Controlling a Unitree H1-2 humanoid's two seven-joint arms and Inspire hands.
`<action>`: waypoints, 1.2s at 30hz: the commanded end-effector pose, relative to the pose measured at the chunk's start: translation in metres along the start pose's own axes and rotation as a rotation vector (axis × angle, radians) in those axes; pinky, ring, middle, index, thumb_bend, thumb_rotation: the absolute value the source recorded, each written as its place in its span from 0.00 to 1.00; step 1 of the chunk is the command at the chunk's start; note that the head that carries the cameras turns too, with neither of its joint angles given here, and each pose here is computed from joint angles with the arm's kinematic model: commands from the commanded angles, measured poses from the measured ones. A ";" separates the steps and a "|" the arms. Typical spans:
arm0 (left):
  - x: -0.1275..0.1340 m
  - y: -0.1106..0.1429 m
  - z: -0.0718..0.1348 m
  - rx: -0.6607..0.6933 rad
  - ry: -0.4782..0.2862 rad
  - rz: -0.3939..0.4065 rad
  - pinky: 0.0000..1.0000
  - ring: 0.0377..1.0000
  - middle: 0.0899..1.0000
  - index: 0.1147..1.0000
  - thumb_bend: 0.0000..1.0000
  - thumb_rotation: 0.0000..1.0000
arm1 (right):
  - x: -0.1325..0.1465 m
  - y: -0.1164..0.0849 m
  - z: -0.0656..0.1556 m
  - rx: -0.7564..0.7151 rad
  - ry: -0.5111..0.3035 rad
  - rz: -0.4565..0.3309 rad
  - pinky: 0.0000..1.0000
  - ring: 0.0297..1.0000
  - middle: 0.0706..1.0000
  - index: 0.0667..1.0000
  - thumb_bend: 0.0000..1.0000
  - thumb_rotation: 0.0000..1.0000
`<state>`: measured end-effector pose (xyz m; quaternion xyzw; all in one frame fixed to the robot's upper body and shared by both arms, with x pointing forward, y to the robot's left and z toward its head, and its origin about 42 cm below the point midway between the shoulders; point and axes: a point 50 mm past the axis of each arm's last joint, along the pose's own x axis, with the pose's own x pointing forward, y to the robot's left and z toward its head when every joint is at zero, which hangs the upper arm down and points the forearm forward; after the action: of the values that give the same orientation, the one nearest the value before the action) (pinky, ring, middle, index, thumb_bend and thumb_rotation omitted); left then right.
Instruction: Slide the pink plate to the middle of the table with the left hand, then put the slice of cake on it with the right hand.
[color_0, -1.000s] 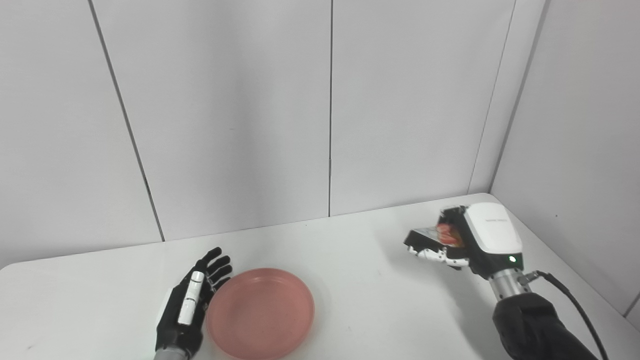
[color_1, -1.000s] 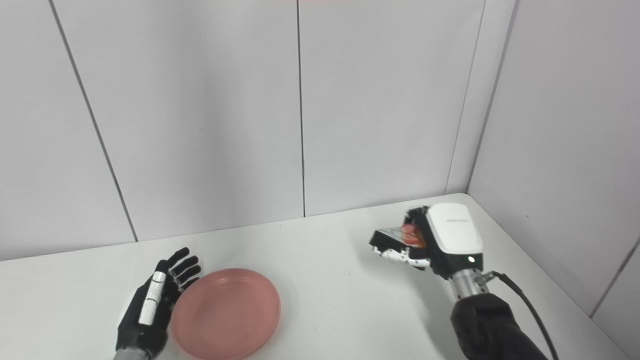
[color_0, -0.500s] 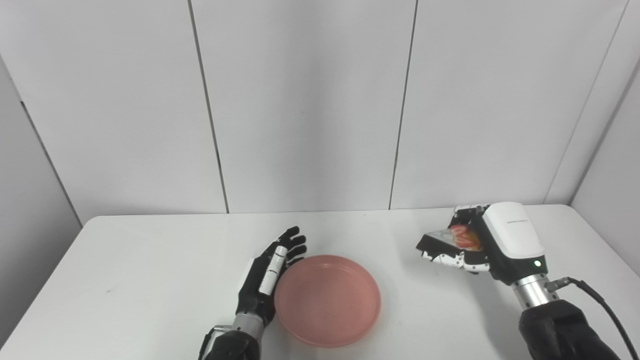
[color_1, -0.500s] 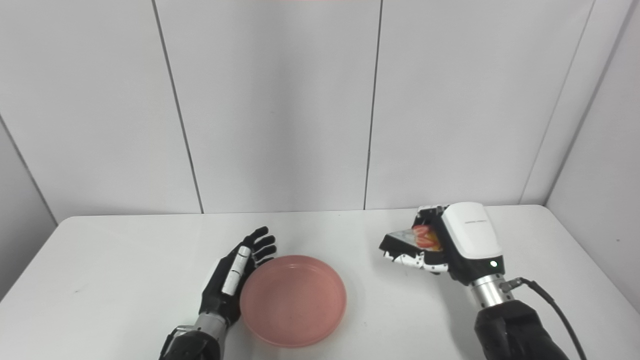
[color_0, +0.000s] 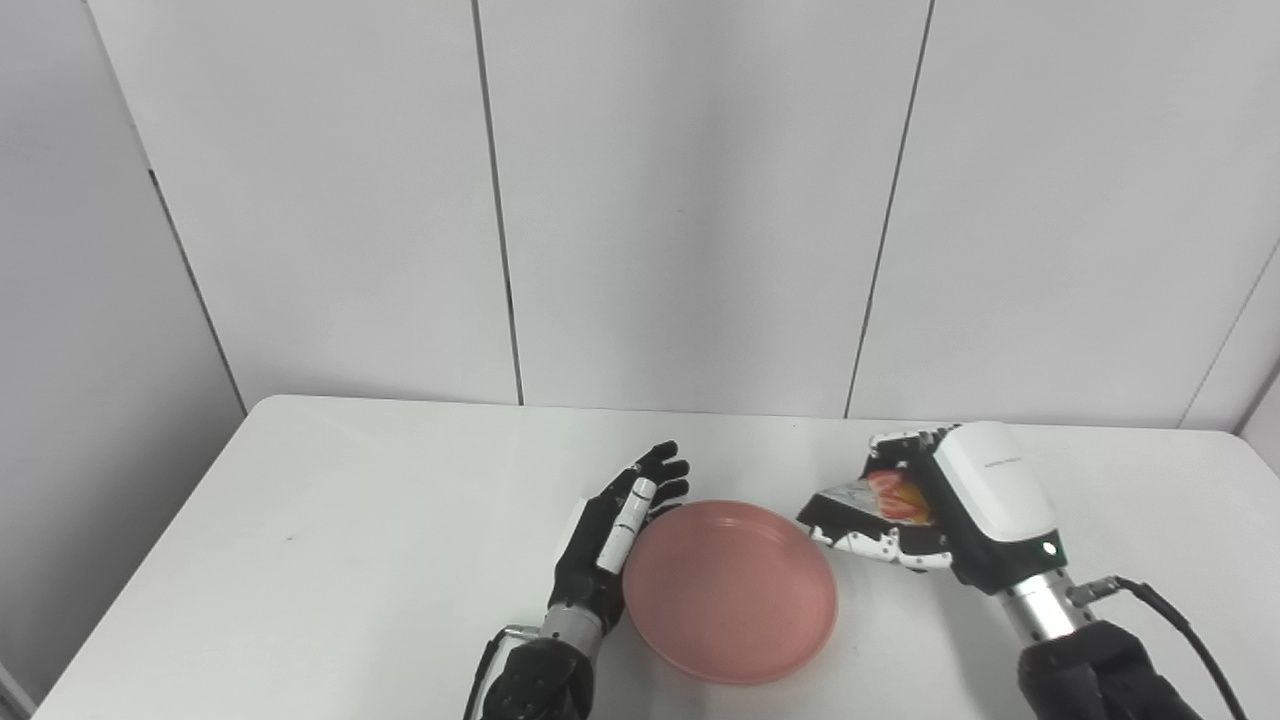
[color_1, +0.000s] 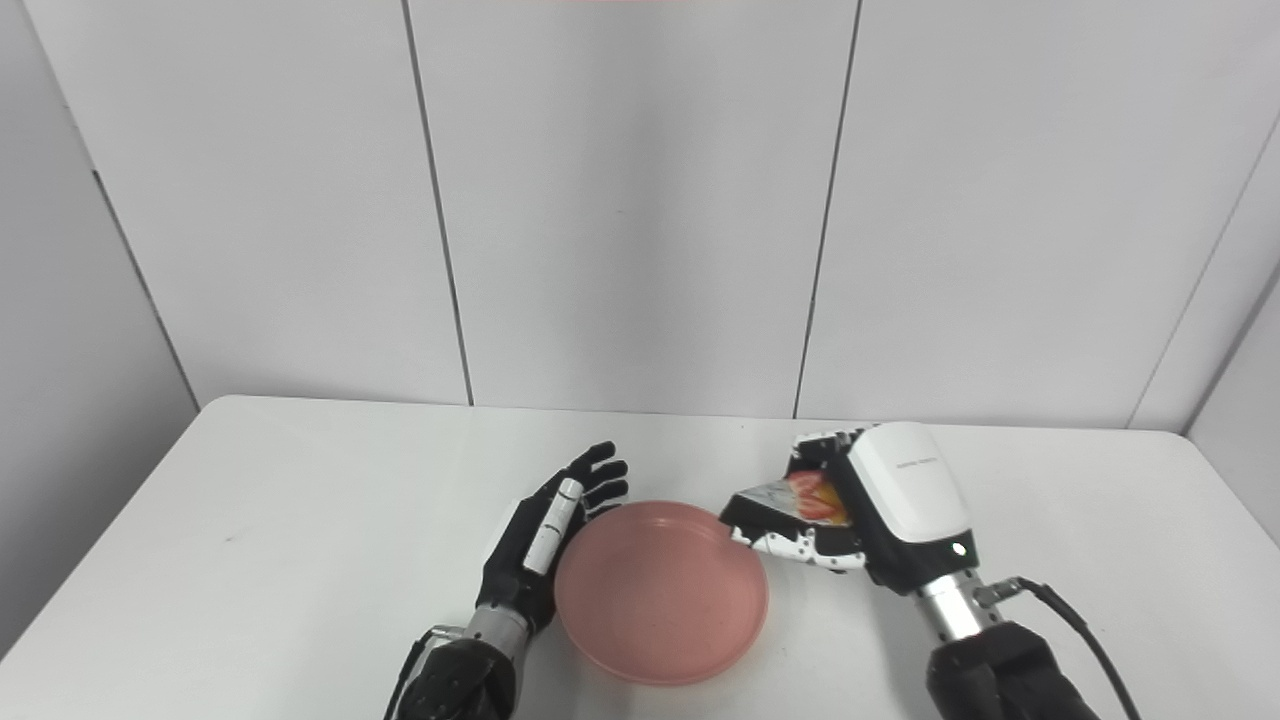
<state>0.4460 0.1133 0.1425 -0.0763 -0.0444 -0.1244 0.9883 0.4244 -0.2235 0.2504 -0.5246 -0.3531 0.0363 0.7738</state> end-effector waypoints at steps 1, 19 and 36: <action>-0.012 -0.001 -0.026 -0.018 0.108 0.013 0.80 0.83 0.81 0.78 0.69 0.81 | 0.026 -0.016 0.013 0.013 -0.097 -0.062 0.07 0.09 0.13 0.17 0.42 0.53; -0.015 -0.002 -0.028 -0.016 0.102 0.013 0.77 0.81 0.80 0.78 0.69 0.82 | 0.046 0.045 0.049 0.052 -0.182 0.082 0.09 0.11 0.15 0.22 0.45 0.64; -0.020 0.000 -0.028 -0.029 0.105 0.019 0.77 0.82 0.80 0.76 0.69 0.81 | 0.032 0.089 0.048 0.053 -0.202 0.216 0.12 0.14 0.20 0.33 0.46 0.62</action>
<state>0.4429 0.1144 0.1415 -0.0790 -0.0514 -0.1226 0.9880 0.4404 -0.1410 0.1743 -0.5512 -0.3168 0.1931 0.7474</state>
